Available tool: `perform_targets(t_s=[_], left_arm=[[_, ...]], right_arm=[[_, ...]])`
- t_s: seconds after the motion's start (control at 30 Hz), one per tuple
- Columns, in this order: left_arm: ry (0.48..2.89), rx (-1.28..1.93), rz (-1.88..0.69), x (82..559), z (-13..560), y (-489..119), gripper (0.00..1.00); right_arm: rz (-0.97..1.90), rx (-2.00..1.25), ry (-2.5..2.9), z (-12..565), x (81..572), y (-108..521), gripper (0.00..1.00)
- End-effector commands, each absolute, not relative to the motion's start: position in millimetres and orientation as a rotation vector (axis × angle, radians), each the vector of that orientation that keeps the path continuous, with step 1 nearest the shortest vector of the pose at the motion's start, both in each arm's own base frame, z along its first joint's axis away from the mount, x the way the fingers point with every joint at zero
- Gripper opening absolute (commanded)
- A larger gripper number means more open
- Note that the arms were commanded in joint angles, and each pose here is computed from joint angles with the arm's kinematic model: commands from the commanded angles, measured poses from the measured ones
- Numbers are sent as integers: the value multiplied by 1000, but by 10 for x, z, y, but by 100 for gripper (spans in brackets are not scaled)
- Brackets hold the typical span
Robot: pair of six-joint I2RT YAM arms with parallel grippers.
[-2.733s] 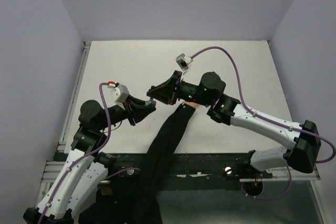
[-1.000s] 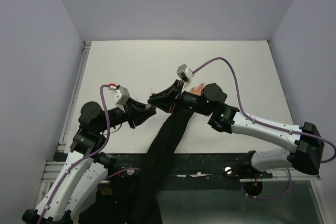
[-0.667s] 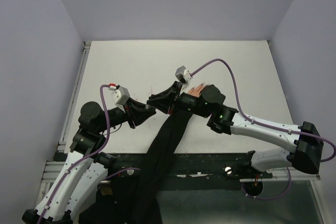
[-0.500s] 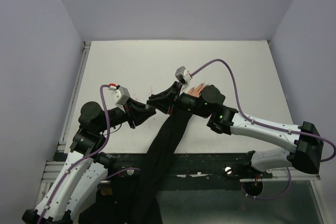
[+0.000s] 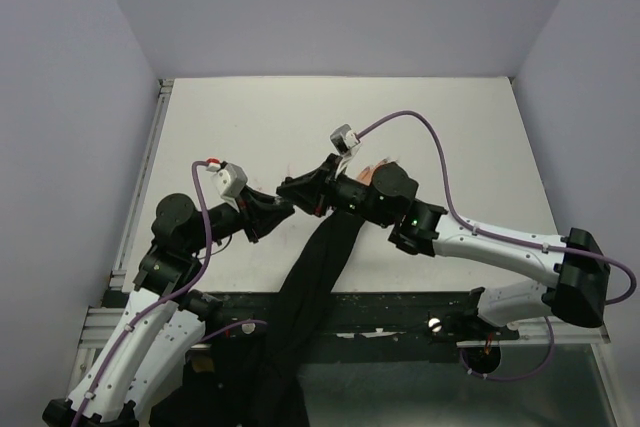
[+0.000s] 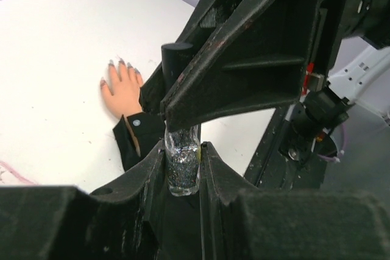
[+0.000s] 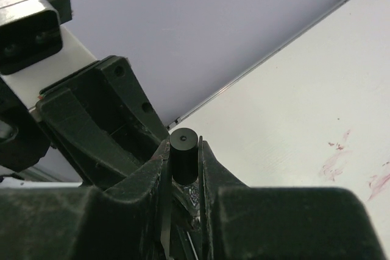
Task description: Paint the nails
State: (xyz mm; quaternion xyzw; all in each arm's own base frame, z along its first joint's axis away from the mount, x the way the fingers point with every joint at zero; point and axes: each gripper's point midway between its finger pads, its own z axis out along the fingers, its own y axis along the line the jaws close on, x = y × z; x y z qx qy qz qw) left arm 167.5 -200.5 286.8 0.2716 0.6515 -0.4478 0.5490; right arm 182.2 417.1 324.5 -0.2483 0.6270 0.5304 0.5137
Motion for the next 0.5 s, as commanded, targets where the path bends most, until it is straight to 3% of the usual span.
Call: perform_targets(t_s=[0.0,0.27,0.47], left_arm=[[1456,486,-857,2005,3153,-1767,0],[1589,239,-606,2358,2974,-1349,0],[1626,163,-528,2435,2915,-1201,0]], right_arm=[[1225,-521,1792,2702,1819,4289,4],[1039,-233,1946,2406,2193,4461,1],[988,-265,1953,2338,2105,4791,1]])
